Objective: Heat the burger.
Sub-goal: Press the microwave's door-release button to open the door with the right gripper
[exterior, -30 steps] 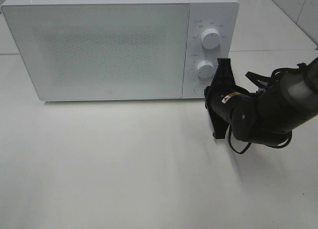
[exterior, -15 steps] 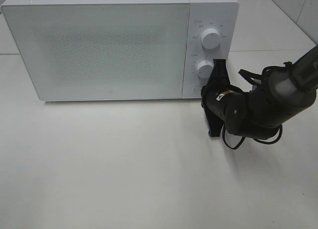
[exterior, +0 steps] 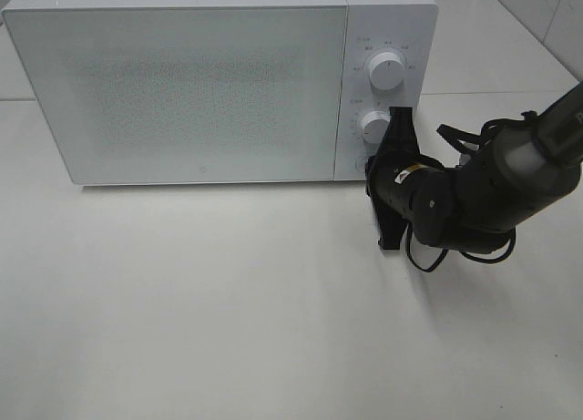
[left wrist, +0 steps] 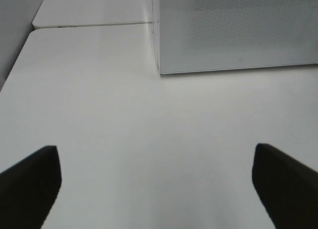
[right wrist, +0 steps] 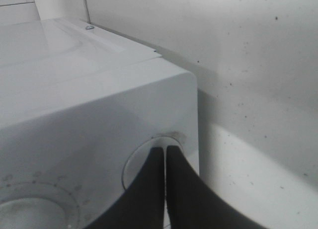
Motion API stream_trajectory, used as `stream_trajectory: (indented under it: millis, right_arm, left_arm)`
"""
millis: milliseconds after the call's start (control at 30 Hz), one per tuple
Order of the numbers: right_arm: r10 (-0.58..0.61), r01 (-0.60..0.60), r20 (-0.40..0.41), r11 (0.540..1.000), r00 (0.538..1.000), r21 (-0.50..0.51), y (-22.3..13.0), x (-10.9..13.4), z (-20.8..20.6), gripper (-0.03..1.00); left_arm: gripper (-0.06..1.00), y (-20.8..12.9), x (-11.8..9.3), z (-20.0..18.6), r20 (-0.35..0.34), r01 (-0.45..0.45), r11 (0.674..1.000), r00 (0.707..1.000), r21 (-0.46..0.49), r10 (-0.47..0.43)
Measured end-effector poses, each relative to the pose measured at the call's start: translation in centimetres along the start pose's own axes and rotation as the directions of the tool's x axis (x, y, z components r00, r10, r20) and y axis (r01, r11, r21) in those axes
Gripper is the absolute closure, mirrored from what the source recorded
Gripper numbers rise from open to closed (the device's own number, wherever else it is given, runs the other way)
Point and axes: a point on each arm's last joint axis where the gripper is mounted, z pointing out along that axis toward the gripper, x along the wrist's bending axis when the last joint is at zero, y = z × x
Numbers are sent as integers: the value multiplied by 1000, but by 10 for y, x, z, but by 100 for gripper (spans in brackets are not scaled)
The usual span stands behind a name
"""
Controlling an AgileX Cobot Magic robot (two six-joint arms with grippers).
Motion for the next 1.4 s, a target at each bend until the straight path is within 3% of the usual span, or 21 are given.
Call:
stream_trajectory:
  millis: [933, 1400]
  right_arm:
    - [-15, 16, -67, 1000, 998, 10, -2, 6, -1, 97]
    - [-22, 23, -61, 1000, 998, 4, -6, 5, 5, 97]
  left_arm:
    - [-5, 0, 0, 0, 0, 0, 1000, 1000, 0, 0]
    - [-5, 0, 0, 0, 0, 0, 1000, 1000, 0, 0]
